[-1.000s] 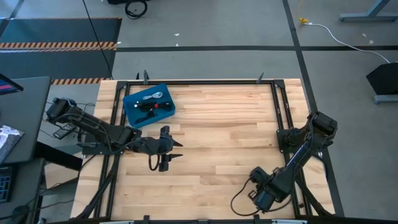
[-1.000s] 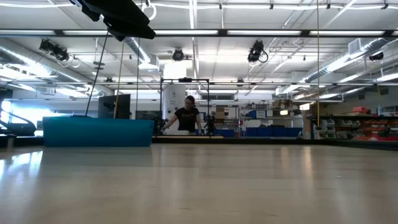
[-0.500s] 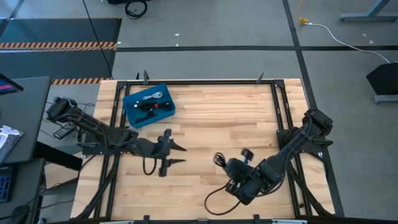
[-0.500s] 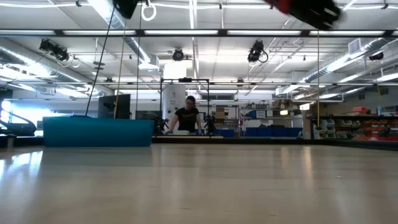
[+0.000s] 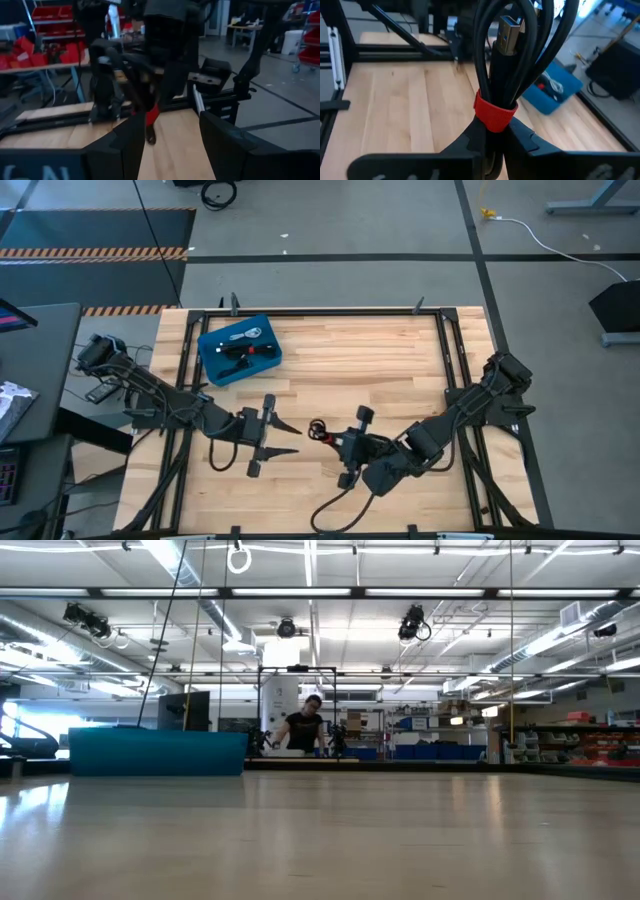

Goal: Pick and place USB-C Cables
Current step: Put the black charger cable into the blue bin

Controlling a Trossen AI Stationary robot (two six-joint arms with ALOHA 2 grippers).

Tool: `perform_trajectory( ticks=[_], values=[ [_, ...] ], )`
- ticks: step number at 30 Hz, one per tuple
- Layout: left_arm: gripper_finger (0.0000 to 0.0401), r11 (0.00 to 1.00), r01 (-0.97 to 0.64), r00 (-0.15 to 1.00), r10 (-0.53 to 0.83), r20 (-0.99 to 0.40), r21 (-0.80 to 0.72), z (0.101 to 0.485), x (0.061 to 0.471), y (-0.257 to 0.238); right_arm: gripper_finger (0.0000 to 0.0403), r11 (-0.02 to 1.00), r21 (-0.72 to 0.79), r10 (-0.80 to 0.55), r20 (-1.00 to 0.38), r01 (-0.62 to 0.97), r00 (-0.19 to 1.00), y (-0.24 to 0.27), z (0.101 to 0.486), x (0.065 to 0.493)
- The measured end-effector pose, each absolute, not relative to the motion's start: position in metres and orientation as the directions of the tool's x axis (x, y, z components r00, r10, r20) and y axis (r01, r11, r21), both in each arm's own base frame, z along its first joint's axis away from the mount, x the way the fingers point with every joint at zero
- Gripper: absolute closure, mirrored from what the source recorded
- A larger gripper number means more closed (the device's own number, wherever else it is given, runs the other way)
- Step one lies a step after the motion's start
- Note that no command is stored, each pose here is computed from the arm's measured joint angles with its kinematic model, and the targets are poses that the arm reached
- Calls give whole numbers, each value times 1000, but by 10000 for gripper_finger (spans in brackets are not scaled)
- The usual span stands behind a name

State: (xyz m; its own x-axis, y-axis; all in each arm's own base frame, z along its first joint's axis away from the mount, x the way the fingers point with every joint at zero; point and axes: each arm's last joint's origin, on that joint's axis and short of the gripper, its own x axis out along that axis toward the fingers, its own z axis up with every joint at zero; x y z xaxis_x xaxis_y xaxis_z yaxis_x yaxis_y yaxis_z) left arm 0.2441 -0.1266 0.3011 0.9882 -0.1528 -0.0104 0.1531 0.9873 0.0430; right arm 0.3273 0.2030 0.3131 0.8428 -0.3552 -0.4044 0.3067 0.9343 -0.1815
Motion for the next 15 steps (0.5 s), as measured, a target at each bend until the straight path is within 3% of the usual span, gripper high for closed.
perform_trajectory(
  ticks=[15],
  values=[
    [209,983,156,984,-164,73,97,297,256,-135,359,962,-149,-269,-384,229,883,193,320,343]
  ],
)
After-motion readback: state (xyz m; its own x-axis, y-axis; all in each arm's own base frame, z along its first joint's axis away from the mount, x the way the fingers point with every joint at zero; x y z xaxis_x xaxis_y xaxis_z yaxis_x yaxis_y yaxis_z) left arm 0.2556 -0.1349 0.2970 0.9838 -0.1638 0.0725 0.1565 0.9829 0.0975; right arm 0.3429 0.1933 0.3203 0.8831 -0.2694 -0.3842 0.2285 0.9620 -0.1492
